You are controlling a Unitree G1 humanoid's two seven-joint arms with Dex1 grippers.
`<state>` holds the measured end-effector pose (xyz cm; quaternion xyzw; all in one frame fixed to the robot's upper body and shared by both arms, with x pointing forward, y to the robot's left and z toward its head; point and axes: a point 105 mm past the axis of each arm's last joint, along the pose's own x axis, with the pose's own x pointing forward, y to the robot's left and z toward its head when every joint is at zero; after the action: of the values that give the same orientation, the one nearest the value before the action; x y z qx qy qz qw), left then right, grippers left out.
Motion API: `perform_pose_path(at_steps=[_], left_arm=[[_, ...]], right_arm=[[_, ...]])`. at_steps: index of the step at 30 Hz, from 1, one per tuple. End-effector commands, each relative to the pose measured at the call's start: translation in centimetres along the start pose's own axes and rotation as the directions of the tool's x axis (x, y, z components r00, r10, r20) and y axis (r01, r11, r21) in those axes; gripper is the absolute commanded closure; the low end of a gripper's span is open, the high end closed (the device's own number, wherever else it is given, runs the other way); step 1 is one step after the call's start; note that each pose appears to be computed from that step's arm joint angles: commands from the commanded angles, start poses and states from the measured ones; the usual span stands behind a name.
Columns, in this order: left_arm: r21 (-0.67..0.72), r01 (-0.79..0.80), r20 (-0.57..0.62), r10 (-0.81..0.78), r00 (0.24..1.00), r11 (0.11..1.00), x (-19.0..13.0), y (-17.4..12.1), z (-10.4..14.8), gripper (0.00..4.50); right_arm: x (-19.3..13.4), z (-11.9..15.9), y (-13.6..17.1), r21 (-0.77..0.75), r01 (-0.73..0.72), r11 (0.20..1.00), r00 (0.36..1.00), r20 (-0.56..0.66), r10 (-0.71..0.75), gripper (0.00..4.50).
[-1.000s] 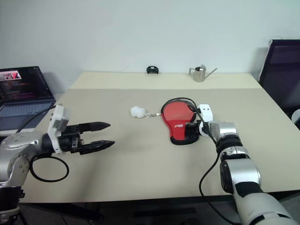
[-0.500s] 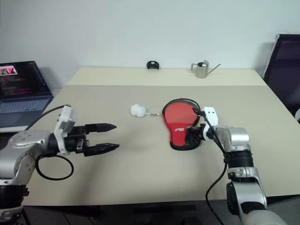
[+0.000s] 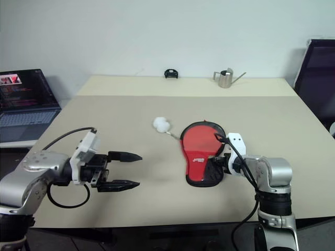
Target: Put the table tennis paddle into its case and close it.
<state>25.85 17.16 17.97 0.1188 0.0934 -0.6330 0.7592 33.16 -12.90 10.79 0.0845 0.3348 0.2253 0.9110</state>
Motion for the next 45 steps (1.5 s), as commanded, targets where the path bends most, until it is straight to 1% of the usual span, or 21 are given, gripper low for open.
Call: perform_pose_path(at_steps=[1, 11, 26, 34, 42, 45], left_arm=[[0.034, 0.061, -0.003, -0.061, 0.998, 0.998, 0.4, -0.9, 0.8, 0.0], [0.028, 0.143, -0.006, -0.143, 0.99, 0.989, 1.3, -2.1, 0.7, 0.0], [0.042, 0.182, -0.015, -0.182, 0.983, 0.982, 1.8, -2.0, 0.6, 0.0], [0.046, 0.176, -0.016, -0.176, 0.984, 0.983, 1.9, -1.7, 0.6, 0.0], [0.049, 0.171, -0.017, -0.171, 0.985, 0.984, 1.9, -1.6, 0.6, 0.0], [0.051, 0.167, -0.017, -0.167, 0.986, 0.985, 1.9, -1.6, 0.6, 0.0]], right_arm=[[-0.7, -1.8, 1.1, 0.008, -0.04, 0.999, 0.999, -0.037, 0.04, 4.49], [-2.5, -5.4, 0.6, 0.009, -0.025, 1.0, 0.998, -0.059, 0.026, 4.49], [-4.1, -7.1, 0.3, 0.015, -0.013, 1.0, 0.997, -0.074, 0.014, 4.49], [-4.8, -7.8, -0.6, 0.019, 0.015, 1.0, 0.994, -0.105, -0.013, 4.49], [-4.8, -8.0, -0.7, 0.025, 0.026, 0.999, 0.993, -0.114, -0.023, 4.49], [-4.5, -8.0, -0.7, 0.049, 0.044, 0.998, 0.994, -0.104, -0.039, 4.49]])
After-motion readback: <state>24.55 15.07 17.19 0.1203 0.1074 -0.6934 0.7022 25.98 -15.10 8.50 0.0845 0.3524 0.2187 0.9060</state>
